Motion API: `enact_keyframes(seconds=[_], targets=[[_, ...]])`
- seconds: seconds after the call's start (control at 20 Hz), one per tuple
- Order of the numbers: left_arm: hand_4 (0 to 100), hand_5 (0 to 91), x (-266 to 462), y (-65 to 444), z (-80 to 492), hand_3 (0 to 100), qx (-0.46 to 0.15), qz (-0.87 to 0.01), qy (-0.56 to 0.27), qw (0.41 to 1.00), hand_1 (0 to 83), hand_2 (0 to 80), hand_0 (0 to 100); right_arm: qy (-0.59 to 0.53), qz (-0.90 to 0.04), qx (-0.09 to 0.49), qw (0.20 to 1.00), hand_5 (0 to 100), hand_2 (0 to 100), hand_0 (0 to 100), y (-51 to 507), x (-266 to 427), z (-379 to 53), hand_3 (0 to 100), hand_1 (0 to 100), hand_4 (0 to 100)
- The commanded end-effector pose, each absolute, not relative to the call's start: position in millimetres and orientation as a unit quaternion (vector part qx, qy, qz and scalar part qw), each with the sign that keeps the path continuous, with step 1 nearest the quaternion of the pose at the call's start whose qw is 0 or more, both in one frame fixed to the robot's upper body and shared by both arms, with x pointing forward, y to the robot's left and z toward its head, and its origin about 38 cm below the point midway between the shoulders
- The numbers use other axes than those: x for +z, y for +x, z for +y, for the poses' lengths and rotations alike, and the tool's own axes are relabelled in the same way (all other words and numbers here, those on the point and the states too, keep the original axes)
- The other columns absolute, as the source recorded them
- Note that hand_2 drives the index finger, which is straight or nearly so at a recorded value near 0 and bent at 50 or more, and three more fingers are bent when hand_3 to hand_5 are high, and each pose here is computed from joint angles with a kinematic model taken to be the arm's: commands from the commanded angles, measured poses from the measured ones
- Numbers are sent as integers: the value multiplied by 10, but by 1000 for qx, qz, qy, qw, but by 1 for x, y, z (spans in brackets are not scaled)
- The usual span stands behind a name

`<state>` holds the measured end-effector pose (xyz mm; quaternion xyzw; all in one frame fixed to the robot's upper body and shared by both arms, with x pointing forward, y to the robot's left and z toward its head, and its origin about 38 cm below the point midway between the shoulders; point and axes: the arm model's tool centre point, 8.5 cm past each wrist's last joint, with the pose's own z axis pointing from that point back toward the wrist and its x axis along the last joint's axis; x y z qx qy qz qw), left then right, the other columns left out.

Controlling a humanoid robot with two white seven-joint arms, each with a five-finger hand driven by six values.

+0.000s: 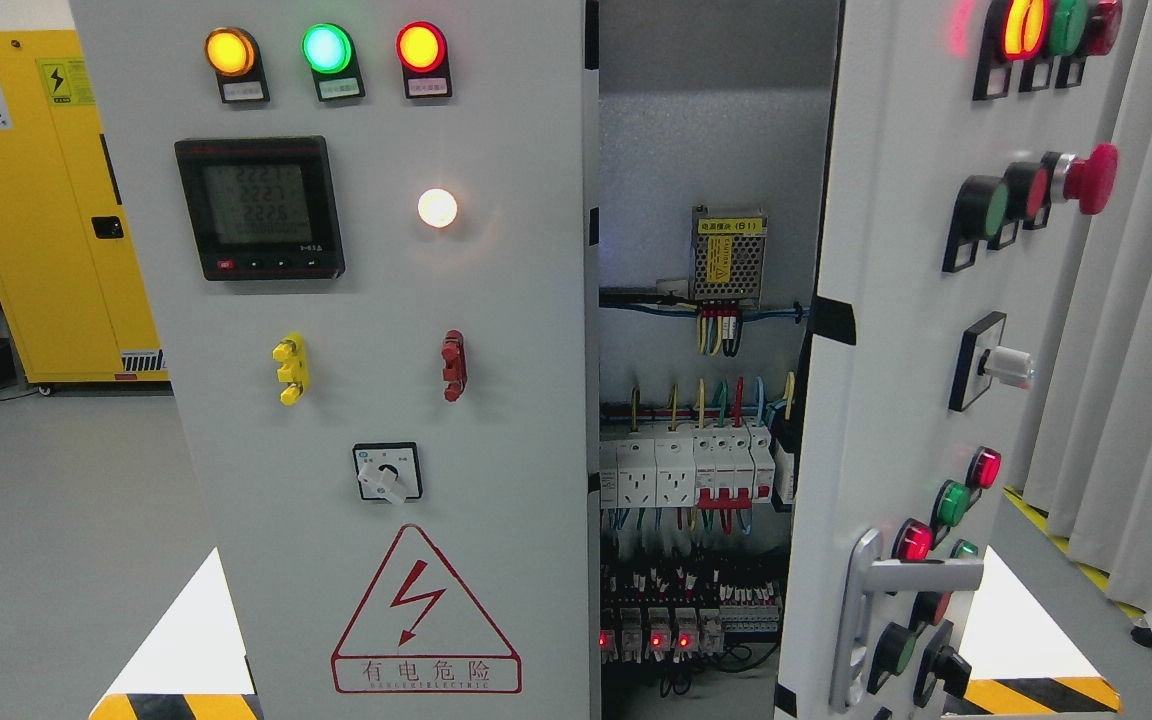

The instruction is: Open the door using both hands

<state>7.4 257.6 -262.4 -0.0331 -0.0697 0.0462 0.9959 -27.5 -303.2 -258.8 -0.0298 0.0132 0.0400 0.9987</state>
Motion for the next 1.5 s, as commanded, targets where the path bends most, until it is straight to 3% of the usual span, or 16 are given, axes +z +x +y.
enact_keyframes(seconds=[0.0,0.3,0.5,0.7,0.95,1.25,1.45], targets=[[0,0,-263,8,252,0,47,-71,-39,996,0,0,0,-30,12,28,999,0,0,202,-27,-259,-304,0,120,0],[0,0,-262,4,256,0,47,-80,-36,995,0,0,0,-30,11,24,999,0,0,201,-27,-259,-303,0,120,0],[0,0,-242,54,295,0,51,-224,-28,973,0,0,0,-30,11,18,999,0,0,202,-27,-259,-303,0,120,0],[0,0,-201,119,332,0,72,-354,-74,930,0,0,0,-31,10,14,999,0,0,202,-27,-259,-303,0,120,0],[0,0,-126,176,320,0,-84,-468,-242,846,0,0,0,-31,9,5,999,0,0,202,-27,-259,-304,0,120,0],[0,0,-26,214,336,0,-212,-559,-222,771,0,0,0,-34,9,6,999,0,0,201,-27,-258,-307,0,122,0],[0,0,31,227,337,0,-259,-584,-279,717,0,0,0,-34,9,6,999,0,0,201,-27,-258,-307,0,121,0]])
